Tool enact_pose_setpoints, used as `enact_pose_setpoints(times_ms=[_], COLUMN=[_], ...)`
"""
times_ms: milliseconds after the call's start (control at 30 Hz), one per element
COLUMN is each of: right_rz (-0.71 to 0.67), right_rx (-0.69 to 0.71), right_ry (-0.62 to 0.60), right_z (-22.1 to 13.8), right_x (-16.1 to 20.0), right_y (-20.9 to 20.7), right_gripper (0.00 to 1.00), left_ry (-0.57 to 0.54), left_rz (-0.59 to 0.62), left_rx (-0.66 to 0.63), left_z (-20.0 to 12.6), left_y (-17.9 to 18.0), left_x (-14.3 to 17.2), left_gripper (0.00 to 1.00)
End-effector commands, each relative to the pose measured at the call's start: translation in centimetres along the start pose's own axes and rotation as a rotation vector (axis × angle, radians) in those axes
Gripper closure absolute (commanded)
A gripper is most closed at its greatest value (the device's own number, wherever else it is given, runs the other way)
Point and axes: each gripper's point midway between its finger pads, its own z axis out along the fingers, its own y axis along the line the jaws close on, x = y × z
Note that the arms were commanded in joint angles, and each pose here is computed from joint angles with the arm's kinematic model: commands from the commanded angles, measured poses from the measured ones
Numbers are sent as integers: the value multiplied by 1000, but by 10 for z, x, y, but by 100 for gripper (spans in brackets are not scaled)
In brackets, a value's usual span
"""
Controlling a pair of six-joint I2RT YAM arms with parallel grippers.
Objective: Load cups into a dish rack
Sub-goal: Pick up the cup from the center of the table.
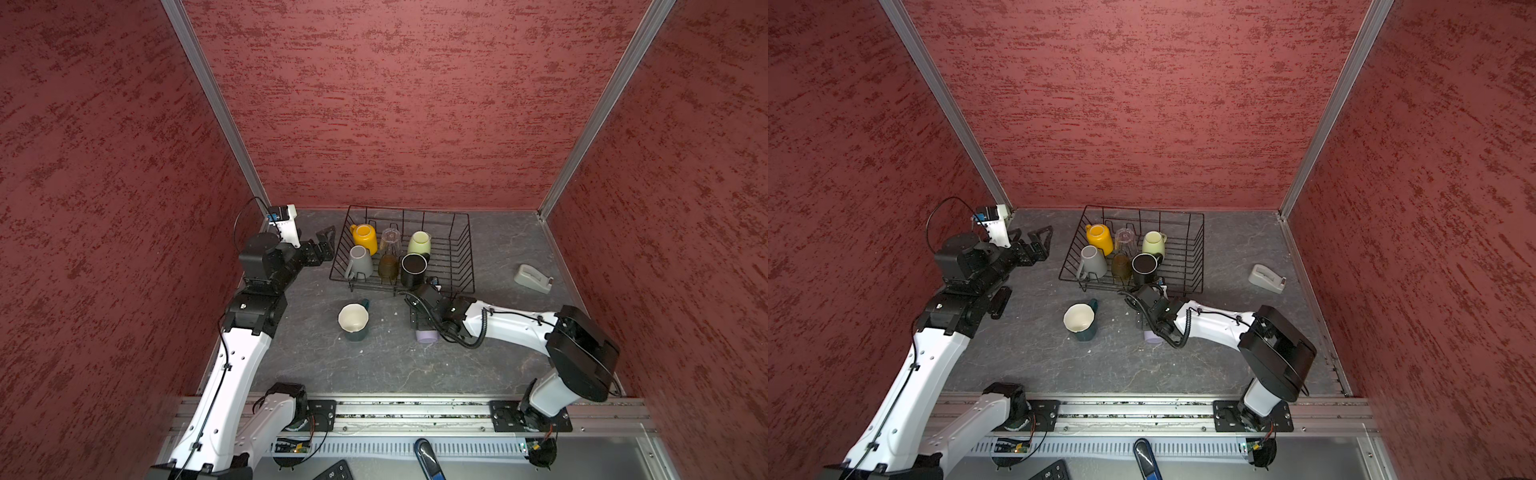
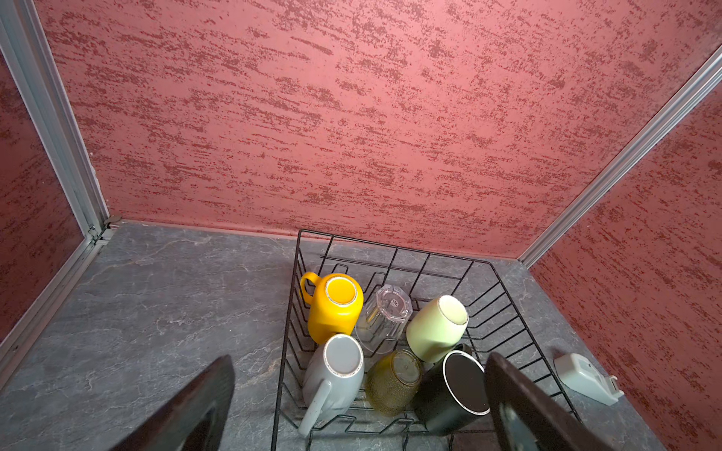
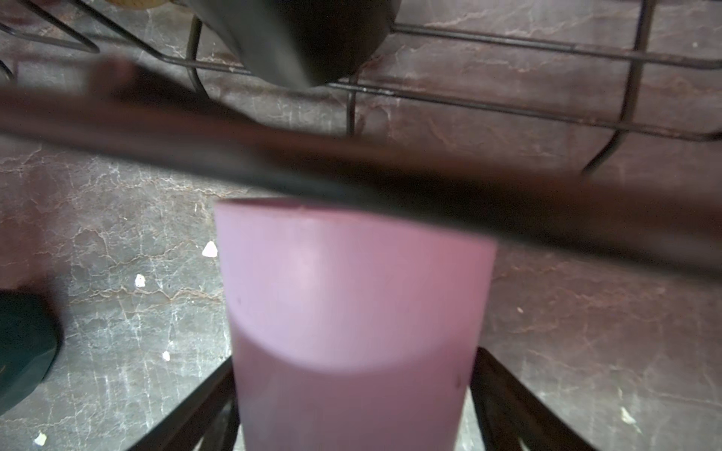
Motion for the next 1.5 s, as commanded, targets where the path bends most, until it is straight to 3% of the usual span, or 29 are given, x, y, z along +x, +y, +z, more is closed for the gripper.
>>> enact_pose_setpoints(times_ms=[0,200,400,600,933,1333,1467], right_rz=[2,-20,-25,-21,-18,-124,-96], right_rx=[21,23,18,-2,-92,-263,-331], right_ry=[-36,-26,-8,-4,-42,9,-24], right_z=[1,3,9,7,-47,-109,-125], right_x=[-5,-2,4,6,3,25,19], right_y=[-2,-3,-3,-3,-2,27,36], right_gripper=[17,23,21,35,46,51,52], left_ry=[-20,-25,-25,-38,-148,-178,-184], left_rz=[0,-1,-2,8,30,29,25], left_rx=[13,20,27,55,123,134,141], left_z=[-3,-4,-3,-5,-25,-31,-33], left_y=[-1,-2,-2,-6,-19,-22,-24], left_x=[-3,-3,-3,-1,-12,-19,-20], left_gripper=[0,0,0,0,0,0,0])
